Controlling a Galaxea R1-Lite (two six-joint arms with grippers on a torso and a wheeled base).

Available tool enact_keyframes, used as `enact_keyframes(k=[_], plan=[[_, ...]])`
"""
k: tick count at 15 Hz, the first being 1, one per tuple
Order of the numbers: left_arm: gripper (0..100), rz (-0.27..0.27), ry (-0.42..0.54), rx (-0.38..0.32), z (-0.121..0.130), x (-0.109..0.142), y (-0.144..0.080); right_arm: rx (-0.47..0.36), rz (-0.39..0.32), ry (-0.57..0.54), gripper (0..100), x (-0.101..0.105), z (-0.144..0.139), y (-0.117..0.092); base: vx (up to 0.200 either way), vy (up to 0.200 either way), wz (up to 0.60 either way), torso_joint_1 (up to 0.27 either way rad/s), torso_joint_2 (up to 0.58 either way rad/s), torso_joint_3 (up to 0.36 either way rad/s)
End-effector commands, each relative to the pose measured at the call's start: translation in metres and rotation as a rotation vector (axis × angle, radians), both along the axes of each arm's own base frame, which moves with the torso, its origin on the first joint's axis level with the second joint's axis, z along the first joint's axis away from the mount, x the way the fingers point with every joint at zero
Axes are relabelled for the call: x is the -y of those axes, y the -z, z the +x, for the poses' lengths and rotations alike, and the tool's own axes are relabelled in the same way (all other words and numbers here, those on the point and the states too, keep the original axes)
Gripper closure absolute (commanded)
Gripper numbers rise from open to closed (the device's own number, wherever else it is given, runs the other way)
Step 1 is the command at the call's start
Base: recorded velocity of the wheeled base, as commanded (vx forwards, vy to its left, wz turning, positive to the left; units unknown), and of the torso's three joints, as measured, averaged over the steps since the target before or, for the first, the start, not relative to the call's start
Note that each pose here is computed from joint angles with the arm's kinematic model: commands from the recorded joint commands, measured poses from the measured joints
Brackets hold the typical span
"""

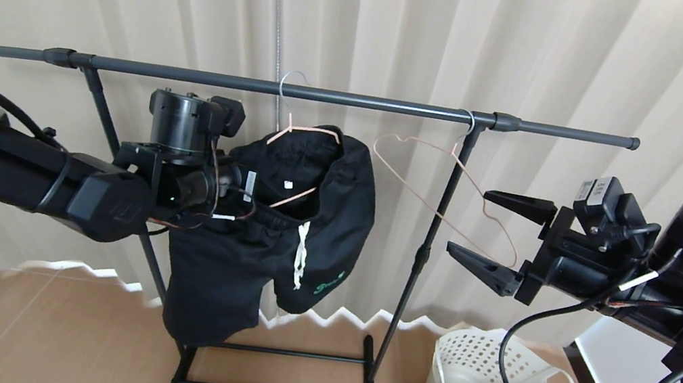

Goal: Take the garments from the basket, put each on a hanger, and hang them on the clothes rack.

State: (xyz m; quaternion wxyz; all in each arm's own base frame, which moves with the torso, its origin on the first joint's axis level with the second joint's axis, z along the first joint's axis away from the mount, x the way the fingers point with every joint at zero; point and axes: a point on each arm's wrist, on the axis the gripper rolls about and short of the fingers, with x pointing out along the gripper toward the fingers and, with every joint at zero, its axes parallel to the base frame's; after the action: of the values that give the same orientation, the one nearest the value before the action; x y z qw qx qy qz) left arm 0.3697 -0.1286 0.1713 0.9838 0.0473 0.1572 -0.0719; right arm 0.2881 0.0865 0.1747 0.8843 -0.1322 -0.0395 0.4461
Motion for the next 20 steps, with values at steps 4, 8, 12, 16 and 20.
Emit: enact_keyframes(k=[4, 8, 12, 16, 20], plan=[[100, -0.026, -0.056, 0.007, 0.051, 0.001, 0.023, -0.006, -0.002, -0.001, 0, -0.001, 0.001, 0.002, 0.0, 0.0, 0.0, 0.0, 0.0, 0.0], [100, -0.029, -0.072, -0.002, 0.067, 0.0, 0.036, -0.011, -0.004, 0.002, 0, 0.0, 0.003, 0.004, 0.0, 0.0, 0.0, 0.0, 0.0, 0.0], [100, -0.109, -0.095, 0.046, 0.077, 0.001, 0.024, -0.012, -0.004, 0.002, 0, 0.0, 0.003, 0.004, 0.0, 0.0, 0.0, 0.0, 0.0, 0.0], [100, -0.108, -0.102, 0.026, 0.08, 0.0, 0.033, -0.011, -0.004, 0.002, 0, -0.001, 0.003, 0.004, 0.0, 0.0, 0.0, 0.0, 0.0, 0.0], [100, -0.109, -0.113, 0.028, 0.09, -0.003, 0.039, -0.015, -0.005, 0.002, 0, -0.001, 0.004, 0.005, 0.0, 0.0, 0.0, 0.0, 0.0, 0.0]])
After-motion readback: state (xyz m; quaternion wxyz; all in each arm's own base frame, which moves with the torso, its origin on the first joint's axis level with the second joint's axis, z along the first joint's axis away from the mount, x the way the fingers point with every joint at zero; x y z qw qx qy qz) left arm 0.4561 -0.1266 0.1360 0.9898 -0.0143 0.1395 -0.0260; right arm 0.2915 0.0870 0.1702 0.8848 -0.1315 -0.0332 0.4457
